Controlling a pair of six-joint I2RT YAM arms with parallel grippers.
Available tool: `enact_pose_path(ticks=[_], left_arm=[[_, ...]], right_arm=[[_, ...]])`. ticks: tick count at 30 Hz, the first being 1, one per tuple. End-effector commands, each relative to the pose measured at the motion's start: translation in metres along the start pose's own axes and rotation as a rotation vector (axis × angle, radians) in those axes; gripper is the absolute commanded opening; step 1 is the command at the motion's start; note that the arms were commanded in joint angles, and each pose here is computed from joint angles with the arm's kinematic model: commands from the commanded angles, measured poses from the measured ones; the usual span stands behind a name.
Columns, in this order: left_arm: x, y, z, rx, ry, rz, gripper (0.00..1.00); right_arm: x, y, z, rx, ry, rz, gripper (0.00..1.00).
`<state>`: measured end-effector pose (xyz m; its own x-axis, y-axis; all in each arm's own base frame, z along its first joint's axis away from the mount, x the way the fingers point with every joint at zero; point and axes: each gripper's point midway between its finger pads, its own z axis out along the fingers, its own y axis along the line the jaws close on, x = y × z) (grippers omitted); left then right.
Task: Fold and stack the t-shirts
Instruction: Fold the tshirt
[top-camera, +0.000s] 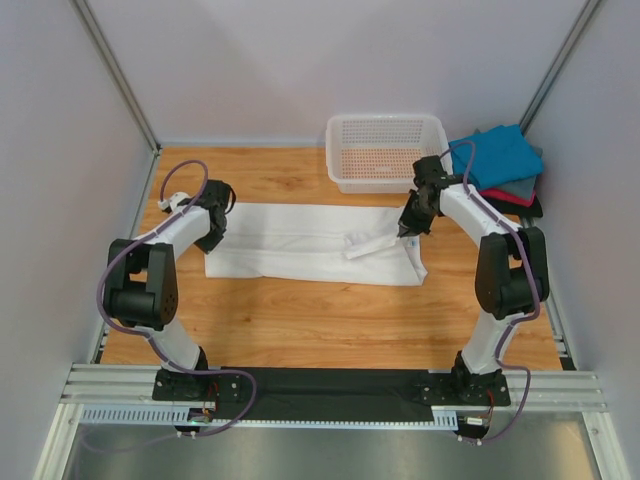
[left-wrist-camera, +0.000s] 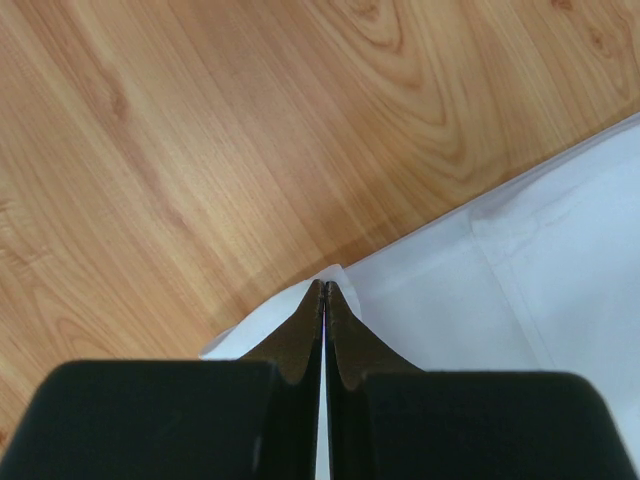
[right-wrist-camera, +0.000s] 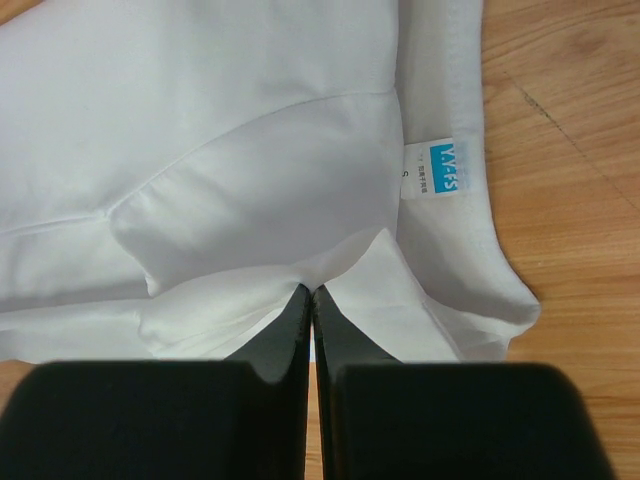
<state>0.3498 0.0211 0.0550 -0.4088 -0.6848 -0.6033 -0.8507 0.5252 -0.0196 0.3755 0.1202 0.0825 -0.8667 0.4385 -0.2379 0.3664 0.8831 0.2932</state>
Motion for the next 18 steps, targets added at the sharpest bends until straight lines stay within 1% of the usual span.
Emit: enact_pose_path(ticks=[1, 12, 18], left_arm=[[-0.02, -0.013, -0.004, 0.012, -0.061, -0.007, 0.0], [-0.025, -0.016, -0.006, 0.011, -0.066, 0.012, 0.0], [-0.019, -0.009, -0.005, -0.005, -0.058, 0.009, 0.0]], right_arm=[[-0.024, 0.012, -0.005, -0.032, -0.064, -0.024, 0.0], [-0.028, 0.019, -0.006, -0.065, -0.07, -0.02, 0.01], [-0.018, 0.019, -0.012, -0.088, -0.046, -0.013, 0.01]])
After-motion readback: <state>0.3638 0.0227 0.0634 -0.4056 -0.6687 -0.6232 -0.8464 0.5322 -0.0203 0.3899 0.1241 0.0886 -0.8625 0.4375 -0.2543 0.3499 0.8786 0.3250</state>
